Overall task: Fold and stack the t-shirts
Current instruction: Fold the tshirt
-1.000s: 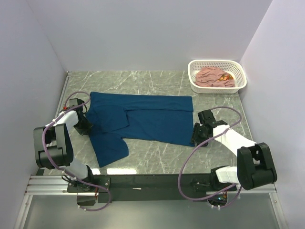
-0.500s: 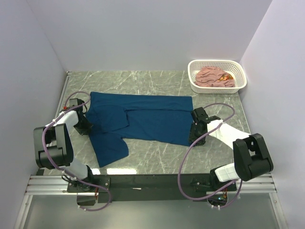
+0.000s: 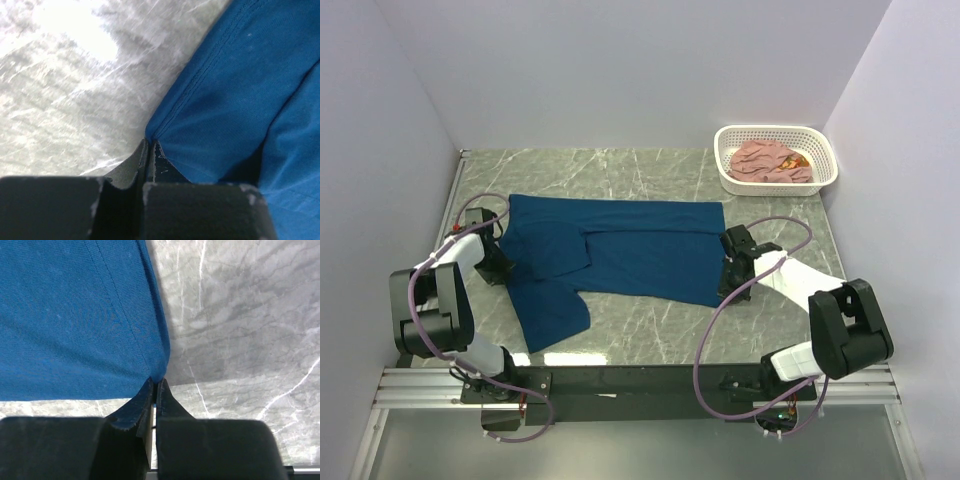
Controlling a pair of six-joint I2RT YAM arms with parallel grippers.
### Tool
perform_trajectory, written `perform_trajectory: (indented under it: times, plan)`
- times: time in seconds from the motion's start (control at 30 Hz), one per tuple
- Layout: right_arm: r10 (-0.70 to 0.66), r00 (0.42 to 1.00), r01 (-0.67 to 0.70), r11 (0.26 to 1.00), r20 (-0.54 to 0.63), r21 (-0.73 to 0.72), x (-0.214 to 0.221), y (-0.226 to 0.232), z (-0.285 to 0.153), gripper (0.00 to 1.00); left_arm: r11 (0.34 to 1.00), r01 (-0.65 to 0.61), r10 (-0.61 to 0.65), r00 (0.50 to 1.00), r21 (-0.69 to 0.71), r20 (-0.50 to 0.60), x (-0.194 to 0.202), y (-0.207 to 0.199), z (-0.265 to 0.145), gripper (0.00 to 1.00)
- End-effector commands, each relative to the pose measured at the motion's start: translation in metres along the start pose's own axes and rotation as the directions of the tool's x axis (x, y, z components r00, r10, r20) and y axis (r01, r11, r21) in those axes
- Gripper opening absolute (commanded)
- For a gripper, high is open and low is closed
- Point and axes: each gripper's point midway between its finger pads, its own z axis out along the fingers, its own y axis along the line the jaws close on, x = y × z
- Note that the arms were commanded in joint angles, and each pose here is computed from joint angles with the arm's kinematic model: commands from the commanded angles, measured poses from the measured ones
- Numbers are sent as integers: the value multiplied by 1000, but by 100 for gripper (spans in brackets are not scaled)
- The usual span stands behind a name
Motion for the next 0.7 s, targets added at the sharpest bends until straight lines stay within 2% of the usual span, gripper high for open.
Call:
perform_trajectory:
  times: [0.0, 0.17, 0.67]
  plan:
    - [-28, 999, 31, 997, -45, 73, 18, -21, -3, 0, 999, 0, 1, 1000, -33, 22, 0, 12, -12, 1]
    - [-35, 999, 36, 999, -42, 37, 13, -22, -13, 0, 999, 37, -37, 996, 0, 78, -11, 7, -31, 1]
    - [-12, 999, 14, 998, 40, -66, -47, 1, -57, 0, 998, 41, -45, 996, 42, 83, -38, -7, -70, 1]
